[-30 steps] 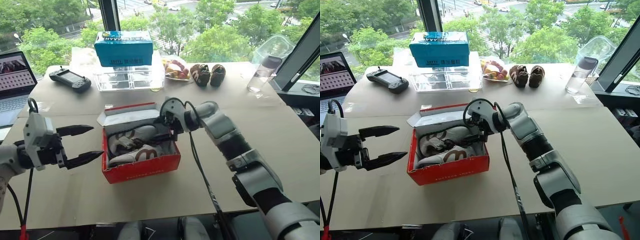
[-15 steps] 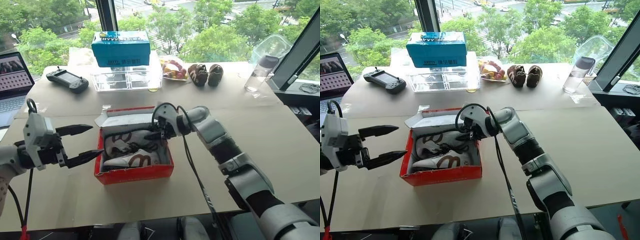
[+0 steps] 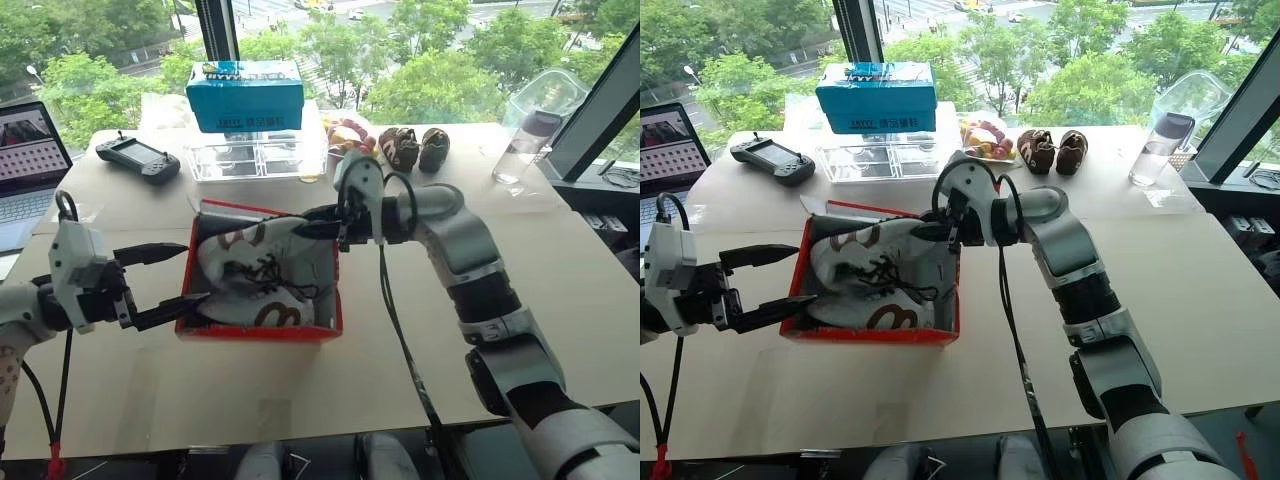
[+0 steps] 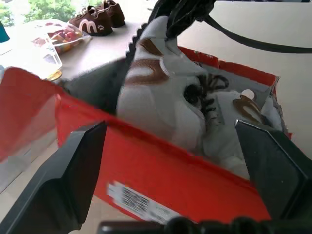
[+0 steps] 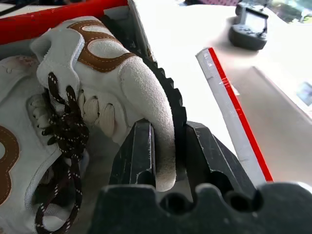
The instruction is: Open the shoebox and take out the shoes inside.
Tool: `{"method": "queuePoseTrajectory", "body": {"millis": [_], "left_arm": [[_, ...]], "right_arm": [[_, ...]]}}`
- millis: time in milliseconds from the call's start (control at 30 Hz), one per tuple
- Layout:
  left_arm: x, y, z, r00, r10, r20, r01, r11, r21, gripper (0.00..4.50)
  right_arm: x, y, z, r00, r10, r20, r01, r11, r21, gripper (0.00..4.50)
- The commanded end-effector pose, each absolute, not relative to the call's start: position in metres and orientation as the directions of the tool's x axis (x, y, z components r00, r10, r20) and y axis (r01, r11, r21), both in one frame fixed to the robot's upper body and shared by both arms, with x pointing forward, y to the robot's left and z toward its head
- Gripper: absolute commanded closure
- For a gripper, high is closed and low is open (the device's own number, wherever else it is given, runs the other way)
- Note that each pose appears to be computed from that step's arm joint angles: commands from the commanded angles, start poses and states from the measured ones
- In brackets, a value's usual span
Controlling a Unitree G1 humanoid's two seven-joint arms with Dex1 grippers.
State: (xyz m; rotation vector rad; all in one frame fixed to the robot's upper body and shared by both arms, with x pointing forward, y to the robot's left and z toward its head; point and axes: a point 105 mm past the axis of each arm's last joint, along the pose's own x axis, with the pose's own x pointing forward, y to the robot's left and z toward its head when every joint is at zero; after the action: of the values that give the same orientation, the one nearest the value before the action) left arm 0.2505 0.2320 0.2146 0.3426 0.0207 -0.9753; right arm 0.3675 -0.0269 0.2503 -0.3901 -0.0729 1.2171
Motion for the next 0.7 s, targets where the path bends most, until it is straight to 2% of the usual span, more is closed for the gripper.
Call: {"method": "queuePoseTrajectory", "body": {"millis": [33,67,167,300,600,700], "left_arm": [[0.255,0.227,0.218,0.544,-0.822,-0.168,0.823,0.484,0.297,0.00],[0.256,0.227,0.218,0.540,-0.825,-0.168,0.826,0.480,0.297,0.00],[0.260,0.224,0.217,0.519,-0.838,-0.169,0.838,0.460,0.292,0.00],[0.267,0.221,0.217,0.505,-0.847,-0.164,0.845,0.448,0.291,0.00],[0.267,0.220,0.218,0.496,-0.852,-0.167,0.850,0.437,0.294,0.00],[0.263,0.222,0.219,0.502,-0.848,-0.170,0.847,0.442,0.296,0.00]], "right_arm": [[0.377,-0.069,0.321,0.497,0.856,0.144,-0.849,0.514,-0.121,3.96],[0.379,-0.078,0.326,0.522,0.836,0.170,-0.839,0.539,-0.072,3.96],[0.373,-0.096,0.313,0.538,0.837,0.104,-0.835,0.546,-0.074,3.96],[0.365,-0.089,0.291,0.525,0.851,0.032,-0.847,0.526,-0.075,3.96],[0.364,-0.095,0.288,0.534,0.844,0.044,-0.845,0.535,-0.018,3.96],[0.367,-0.112,0.287,0.569,0.822,0.025,-0.820,0.566,0.083,3.96]]}}
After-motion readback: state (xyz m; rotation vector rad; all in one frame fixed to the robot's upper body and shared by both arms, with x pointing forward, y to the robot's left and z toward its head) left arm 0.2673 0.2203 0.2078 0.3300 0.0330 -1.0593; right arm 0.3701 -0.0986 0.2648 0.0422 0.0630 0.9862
